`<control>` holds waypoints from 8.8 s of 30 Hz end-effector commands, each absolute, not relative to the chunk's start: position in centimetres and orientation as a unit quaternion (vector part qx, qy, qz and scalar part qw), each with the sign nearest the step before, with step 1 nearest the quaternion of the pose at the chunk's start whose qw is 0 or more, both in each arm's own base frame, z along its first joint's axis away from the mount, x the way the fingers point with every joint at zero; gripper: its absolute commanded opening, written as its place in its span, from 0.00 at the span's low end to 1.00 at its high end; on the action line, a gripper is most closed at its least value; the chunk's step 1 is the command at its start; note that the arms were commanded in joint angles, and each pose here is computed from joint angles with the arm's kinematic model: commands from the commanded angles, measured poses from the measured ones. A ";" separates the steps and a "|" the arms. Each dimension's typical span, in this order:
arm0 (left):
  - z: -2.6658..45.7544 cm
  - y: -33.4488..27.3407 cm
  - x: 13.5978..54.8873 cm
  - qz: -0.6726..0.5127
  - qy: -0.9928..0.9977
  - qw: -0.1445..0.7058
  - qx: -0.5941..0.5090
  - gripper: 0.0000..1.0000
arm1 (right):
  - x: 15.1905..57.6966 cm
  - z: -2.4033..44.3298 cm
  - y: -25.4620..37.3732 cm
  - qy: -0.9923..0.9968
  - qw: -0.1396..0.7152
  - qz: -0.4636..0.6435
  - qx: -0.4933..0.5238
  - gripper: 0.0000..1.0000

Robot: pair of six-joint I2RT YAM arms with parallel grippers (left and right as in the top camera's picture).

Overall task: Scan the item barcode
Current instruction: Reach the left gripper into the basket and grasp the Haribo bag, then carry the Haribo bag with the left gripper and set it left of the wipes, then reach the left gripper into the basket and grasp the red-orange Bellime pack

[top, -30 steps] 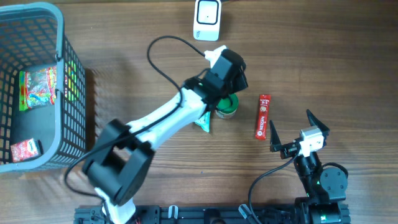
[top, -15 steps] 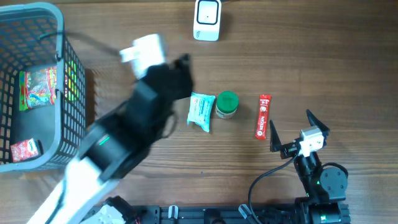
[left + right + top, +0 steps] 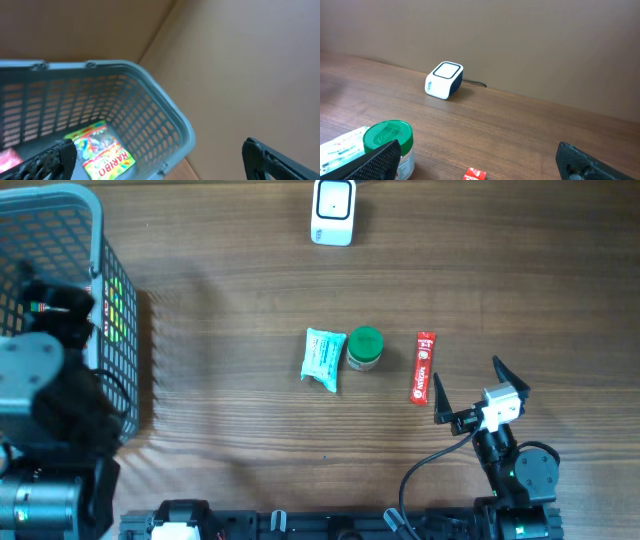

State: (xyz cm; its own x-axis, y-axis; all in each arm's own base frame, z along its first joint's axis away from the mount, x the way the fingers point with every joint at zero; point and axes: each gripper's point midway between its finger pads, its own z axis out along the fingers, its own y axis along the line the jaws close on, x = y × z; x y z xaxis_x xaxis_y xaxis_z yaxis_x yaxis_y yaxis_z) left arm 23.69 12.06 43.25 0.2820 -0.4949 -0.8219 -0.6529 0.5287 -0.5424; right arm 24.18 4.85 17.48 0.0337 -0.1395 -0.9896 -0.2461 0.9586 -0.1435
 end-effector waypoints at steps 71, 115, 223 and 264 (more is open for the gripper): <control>27.2 25.0 36.0 -0.069 0.566 0.423 -0.705 0.04 | 24.2 17.6 4.7 0.692 0.708 0.029 -0.138 1.00; 3.4 25.6 34.3 0.048 0.748 0.087 -0.656 0.04 | 24.2 17.6 4.7 0.692 0.708 0.029 -0.138 1.00; 35.7 18.4 21.8 0.099 0.580 0.374 -0.716 1.00 | 24.2 17.6 4.7 0.692 0.708 0.029 -0.138 1.00; 6.2 27.5 22.6 0.258 0.556 0.187 -0.767 1.00 | 24.2 17.6 4.7 0.692 0.708 0.029 -0.138 1.00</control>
State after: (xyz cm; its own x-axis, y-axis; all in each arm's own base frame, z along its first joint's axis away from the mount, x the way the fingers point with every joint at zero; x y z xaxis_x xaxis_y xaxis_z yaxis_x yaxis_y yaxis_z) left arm 23.76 27.52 7.47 0.2821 -0.7554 -0.5915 -0.9476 -0.3156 -0.0489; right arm 24.18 4.85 17.48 0.0337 -0.1395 -0.9896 -0.2461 0.9586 -0.1435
